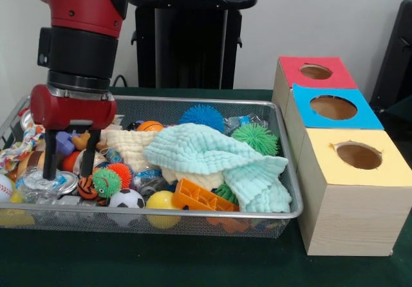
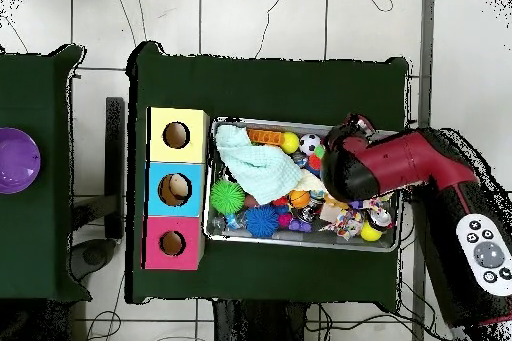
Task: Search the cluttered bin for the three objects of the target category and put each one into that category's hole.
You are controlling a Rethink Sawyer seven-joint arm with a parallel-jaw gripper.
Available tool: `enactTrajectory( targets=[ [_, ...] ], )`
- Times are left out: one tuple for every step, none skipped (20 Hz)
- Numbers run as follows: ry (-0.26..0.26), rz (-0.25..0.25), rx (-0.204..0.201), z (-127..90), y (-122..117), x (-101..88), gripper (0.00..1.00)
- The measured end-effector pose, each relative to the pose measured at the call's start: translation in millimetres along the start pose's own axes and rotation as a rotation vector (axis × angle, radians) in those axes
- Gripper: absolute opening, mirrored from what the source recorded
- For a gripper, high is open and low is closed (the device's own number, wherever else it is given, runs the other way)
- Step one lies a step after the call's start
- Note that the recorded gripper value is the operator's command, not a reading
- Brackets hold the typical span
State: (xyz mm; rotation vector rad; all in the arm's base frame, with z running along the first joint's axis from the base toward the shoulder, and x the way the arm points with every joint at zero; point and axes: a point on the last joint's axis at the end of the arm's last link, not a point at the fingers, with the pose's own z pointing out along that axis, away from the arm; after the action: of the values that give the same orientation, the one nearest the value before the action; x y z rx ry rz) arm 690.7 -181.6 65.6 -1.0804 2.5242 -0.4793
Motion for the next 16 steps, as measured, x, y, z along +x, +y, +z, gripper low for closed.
enactTrajectory(
  targets=[
    [-0.007,-0.011,0.015,-3.1,-2.9,-0.8,1.00],
    [-0.010,-0.016,0.021,-4.4,-4.0,-1.2,1.00],
    [-0.016,-0.026,0.033,-6.8,-6.3,-2.2,1.00],
    [-0.020,-0.036,0.045,-9.2,-8.5,-3.1,1.00],
    [-0.021,-0.040,0.049,-10.4,-9.5,-3.4,1.00],
    [-0.022,-0.047,0.058,-12.5,-11.1,-3.8,1.00],
    [-0.022,-0.053,0.064,-14.2,-12.0,-3.8,1.00],
    [-0.020,-0.065,0.073,-17.2,-12.9,-3.0,1.00],
    [-0.019,-0.070,0.076,-18.1,-12.6,-1.9,1.00],
    [-0.016,-0.077,0.080,-18.9,-11.9,0.3,1.00],
    [-0.015,-0.080,0.081,-19.2,-11.5,1.2,1.00],
    [-0.014,-0.087,0.084,-19.4,-10.3,3.1,1.00],
    [-0.013,-0.097,0.086,-19.5,-8.4,5.7,1.00],
    [-0.010,-0.108,0.089,-19.3,-6.2,8.8,1.00],
    [-0.007,-0.124,0.092,-18.7,-2.9,13.4,1.00],
    [-0.005,-0.136,0.096,-18.2,-0.5,17.1,1.00]
  ],
)
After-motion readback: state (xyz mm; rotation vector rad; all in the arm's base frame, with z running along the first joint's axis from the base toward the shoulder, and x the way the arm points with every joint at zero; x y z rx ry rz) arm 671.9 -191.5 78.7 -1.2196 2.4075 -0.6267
